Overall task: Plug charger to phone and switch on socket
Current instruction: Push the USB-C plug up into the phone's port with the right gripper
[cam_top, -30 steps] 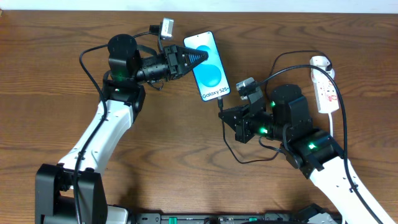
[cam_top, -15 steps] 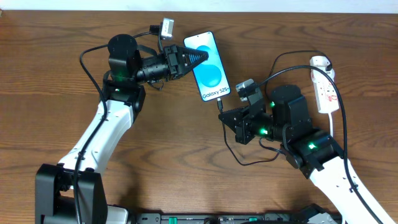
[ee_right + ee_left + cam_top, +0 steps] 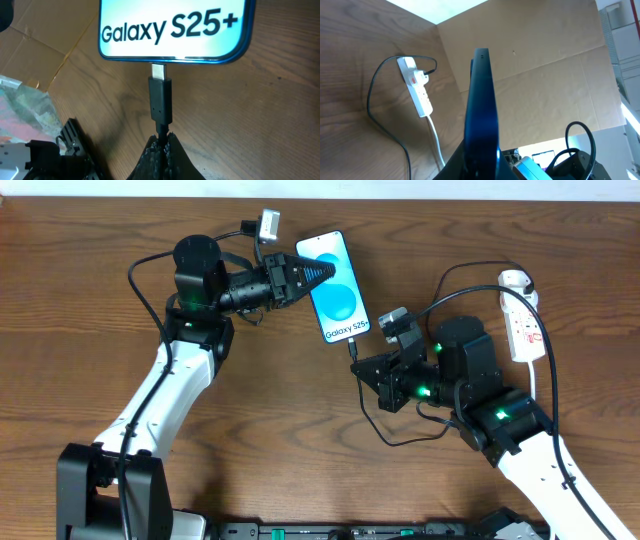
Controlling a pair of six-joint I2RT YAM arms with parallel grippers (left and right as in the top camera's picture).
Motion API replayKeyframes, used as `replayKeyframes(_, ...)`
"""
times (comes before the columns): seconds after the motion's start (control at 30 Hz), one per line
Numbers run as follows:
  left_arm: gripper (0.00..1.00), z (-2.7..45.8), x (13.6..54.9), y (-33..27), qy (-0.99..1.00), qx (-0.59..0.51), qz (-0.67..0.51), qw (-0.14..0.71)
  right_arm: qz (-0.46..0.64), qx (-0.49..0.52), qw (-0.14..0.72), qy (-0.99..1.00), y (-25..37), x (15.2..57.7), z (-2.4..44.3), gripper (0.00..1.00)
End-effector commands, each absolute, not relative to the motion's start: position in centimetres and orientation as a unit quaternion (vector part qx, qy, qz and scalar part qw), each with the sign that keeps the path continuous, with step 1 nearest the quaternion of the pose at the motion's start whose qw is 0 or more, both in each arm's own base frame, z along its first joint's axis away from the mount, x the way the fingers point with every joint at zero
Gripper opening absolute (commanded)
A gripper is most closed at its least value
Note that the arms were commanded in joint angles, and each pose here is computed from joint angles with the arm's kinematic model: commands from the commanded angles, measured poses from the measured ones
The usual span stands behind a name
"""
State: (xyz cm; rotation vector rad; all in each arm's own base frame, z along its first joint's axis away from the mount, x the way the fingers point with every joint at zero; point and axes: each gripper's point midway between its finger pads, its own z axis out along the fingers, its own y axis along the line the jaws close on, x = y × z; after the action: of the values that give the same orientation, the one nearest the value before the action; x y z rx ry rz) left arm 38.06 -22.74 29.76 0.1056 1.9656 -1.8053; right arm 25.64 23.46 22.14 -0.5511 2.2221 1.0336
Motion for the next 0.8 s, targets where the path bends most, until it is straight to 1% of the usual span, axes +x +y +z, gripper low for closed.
replayKeyframes(0.0, 0.07, 30.6, 37.58, -23.02, 0.709, 0.068, -0.66, 0.24, 0.396, -0.223, 0.311, 0.835, 23.81, 25.26, 22.34, 0.01)
replayKeyframes(0.77, 0.07, 30.61, 37.73, -22.98, 0.71, 0.051, -0.664, 0.23, 0.397, -0.221, 0.31, 0.835, 23.82, 25.26, 22.36, 0.01)
